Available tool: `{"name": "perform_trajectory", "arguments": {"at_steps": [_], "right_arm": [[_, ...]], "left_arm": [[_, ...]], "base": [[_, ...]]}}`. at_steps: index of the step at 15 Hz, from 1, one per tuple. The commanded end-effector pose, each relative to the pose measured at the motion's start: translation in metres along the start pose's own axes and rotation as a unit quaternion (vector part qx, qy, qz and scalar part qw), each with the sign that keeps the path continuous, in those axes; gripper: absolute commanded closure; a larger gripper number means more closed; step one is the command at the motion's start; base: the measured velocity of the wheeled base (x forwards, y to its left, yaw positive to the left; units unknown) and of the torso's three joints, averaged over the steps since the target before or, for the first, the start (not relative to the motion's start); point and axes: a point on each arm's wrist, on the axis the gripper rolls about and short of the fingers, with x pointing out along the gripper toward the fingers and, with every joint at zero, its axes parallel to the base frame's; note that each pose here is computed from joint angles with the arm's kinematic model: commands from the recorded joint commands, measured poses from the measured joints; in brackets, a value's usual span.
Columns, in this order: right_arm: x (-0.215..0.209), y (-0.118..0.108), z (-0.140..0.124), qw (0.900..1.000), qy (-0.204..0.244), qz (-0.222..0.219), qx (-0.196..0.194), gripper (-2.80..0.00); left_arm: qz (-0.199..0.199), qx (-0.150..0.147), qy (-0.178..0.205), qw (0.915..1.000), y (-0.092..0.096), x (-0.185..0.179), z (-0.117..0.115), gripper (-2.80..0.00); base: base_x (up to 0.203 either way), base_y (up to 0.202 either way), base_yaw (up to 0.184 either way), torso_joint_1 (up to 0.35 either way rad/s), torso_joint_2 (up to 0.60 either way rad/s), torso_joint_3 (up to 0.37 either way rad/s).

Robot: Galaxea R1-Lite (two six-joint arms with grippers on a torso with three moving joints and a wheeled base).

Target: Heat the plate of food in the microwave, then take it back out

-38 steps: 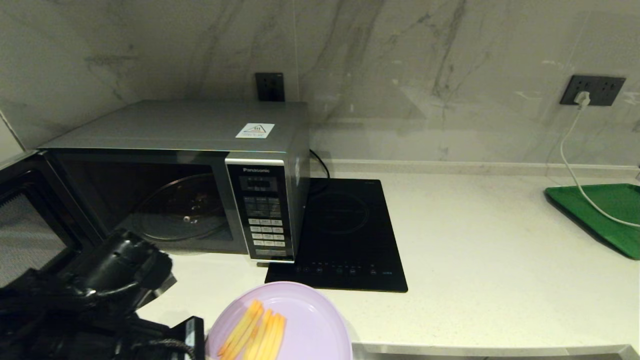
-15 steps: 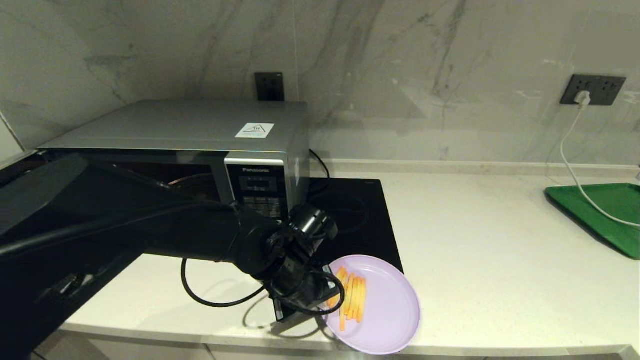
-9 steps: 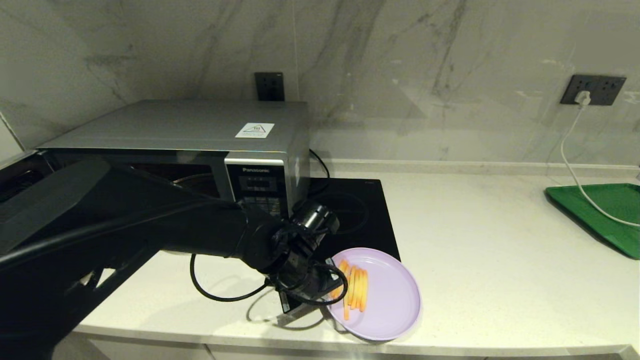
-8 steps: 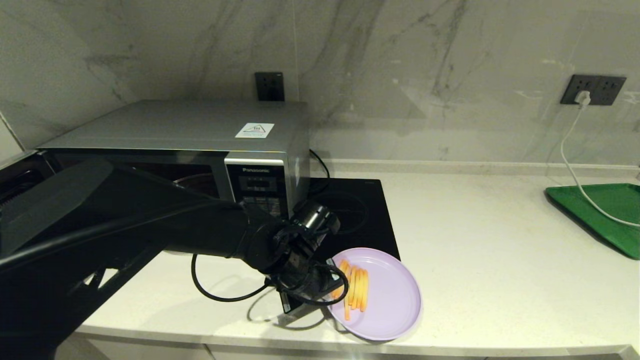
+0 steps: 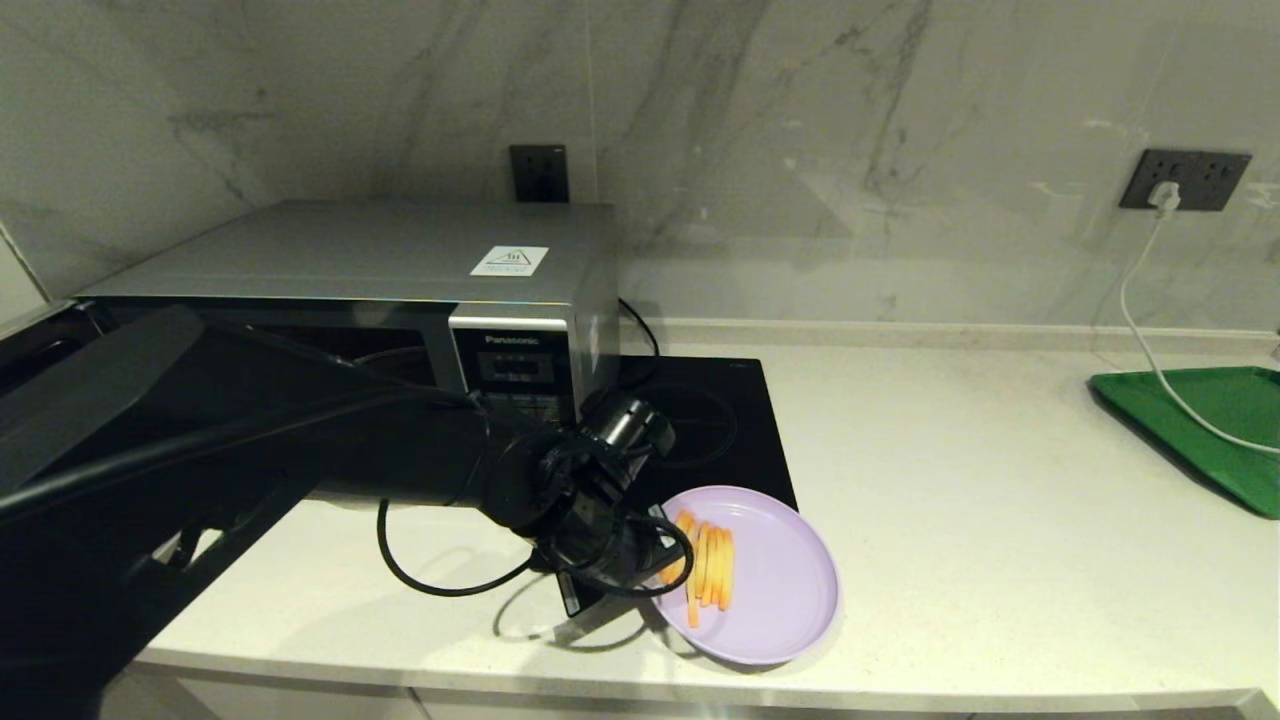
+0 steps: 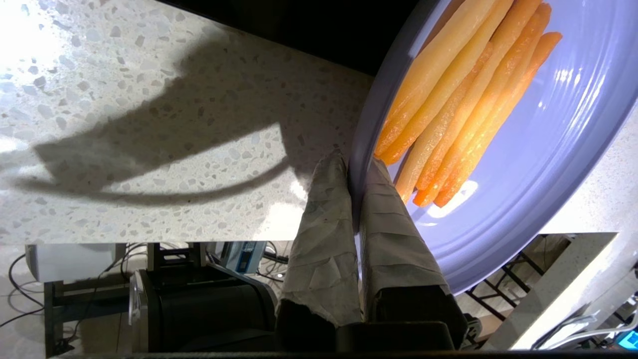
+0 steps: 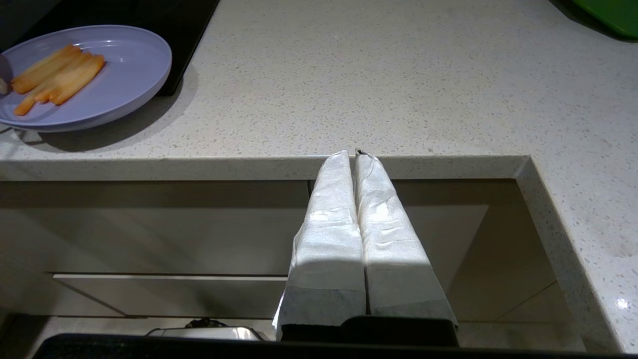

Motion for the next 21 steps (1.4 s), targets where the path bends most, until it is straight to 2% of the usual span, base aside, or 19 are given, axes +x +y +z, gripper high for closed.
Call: {"name": "perform_trajectory", "arguments": {"at_steps": [1, 2, 3, 9, 15, 18, 21], "right_arm": [[0.0, 0.0, 0.0, 1.0, 0.001, -0.001, 0.0, 0.0], [0.0, 0.0, 0.0, 1.0, 0.001, -0.001, 0.0, 0.0], [0.0, 0.0, 0.0, 1.0, 0.001, -0.001, 0.0, 0.0], [0.0, 0.0, 0.0, 1.0, 0.001, -0.001, 0.0, 0.0], [0.0, 0.0, 0.0, 1.0, 0.001, 0.0, 0.0, 0.0], [0.0, 0.0, 0.0, 1.0, 0.001, -0.001, 0.0, 0.0], [0.0, 0.0, 0.0, 1.0, 0.001, -0.001, 0.0, 0.0]], "left_arm": [[0.0, -0.003, -0.001, 1.0, 0.0, -0.001, 0.0, 0.0], [0.002, -0.002, 0.0, 1.0, 0.0, 0.001, 0.0, 0.0], [0.003, -0.001, -0.001, 1.0, 0.0, 0.002, 0.0, -2.8], [-0.002, -0.008, -0.009, 0.9999, 0.002, -0.006, 0.005, -2.8], [-0.013, -0.021, -0.023, 0.9994, 0.019, -0.045, 0.004, -2.8], [-0.026, -0.022, -0.035, 0.9988, 0.037, -0.084, -0.008, -2.8], [-0.075, -0.007, -0.072, 0.9945, 0.063, -0.156, -0.033, -2.8]], "base": [[0.0, 0.0, 0.0, 0.0, 0.0, 0.0], [0.0, 0.0, 0.0, 0.0, 0.0, 0.0], [0.0, 0.0, 0.0, 0.0, 0.0, 0.0], [0.0, 0.0, 0.0, 0.0, 0.0, 0.0], [0.0, 0.0, 0.0, 0.0, 0.0, 0.0], [0.0, 0.0, 0.0, 0.0, 0.0, 0.0], [0.0, 0.0, 0.0, 0.0, 0.0, 0.0]]}}
